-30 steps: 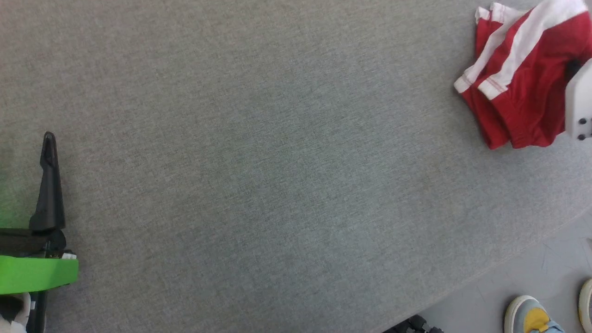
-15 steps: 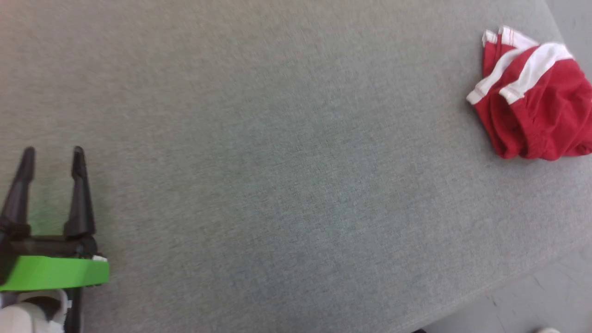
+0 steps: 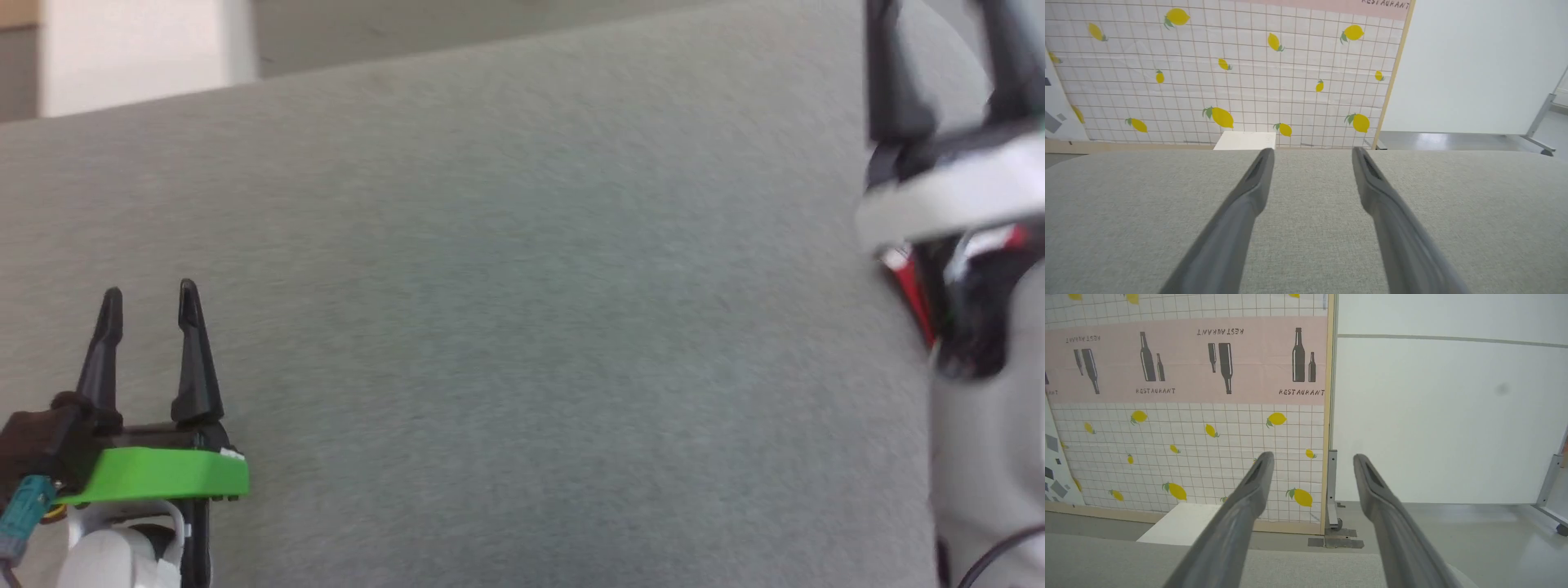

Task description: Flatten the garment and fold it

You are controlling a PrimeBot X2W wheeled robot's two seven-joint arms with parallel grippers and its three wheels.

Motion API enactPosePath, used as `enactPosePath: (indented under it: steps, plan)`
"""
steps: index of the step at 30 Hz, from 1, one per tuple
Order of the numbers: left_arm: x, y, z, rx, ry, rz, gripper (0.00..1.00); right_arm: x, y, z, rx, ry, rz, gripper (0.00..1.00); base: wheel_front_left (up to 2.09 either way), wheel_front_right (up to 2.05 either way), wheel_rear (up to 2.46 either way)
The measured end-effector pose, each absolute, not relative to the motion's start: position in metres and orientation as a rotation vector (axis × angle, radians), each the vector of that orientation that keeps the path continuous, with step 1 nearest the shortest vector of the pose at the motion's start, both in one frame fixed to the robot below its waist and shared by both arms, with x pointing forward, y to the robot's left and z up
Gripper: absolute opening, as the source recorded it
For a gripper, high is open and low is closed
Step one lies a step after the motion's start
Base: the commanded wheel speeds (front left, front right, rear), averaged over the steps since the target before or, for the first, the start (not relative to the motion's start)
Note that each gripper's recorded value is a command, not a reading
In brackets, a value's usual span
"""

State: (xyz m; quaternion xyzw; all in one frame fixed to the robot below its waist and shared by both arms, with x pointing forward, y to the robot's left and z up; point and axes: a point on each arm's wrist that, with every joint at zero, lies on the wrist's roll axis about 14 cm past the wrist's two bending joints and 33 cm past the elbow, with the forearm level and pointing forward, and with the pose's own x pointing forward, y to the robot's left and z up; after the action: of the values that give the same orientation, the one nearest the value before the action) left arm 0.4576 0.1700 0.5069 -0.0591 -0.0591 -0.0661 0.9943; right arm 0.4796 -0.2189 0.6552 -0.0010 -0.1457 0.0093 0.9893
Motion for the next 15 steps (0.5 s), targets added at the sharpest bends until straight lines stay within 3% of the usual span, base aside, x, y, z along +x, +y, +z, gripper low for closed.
enactPosePath:
  steps: [7, 15]
  plan:
    - [0.427, 0.206, 0.531, -0.101, -0.165, -0.015, 1.0, 0.46, -0.19, 0.605, 0.181, -0.282, 0.067, 1.0, 0.0, 0.0, 0.0]
    - [0.394, 0.234, 0.552, -0.095, -0.217, 0.08, 1.0, 0.436, -0.157, 0.559, 0.236, -0.213, 0.128, 1.0, 0.0, 0.0, 0.0]
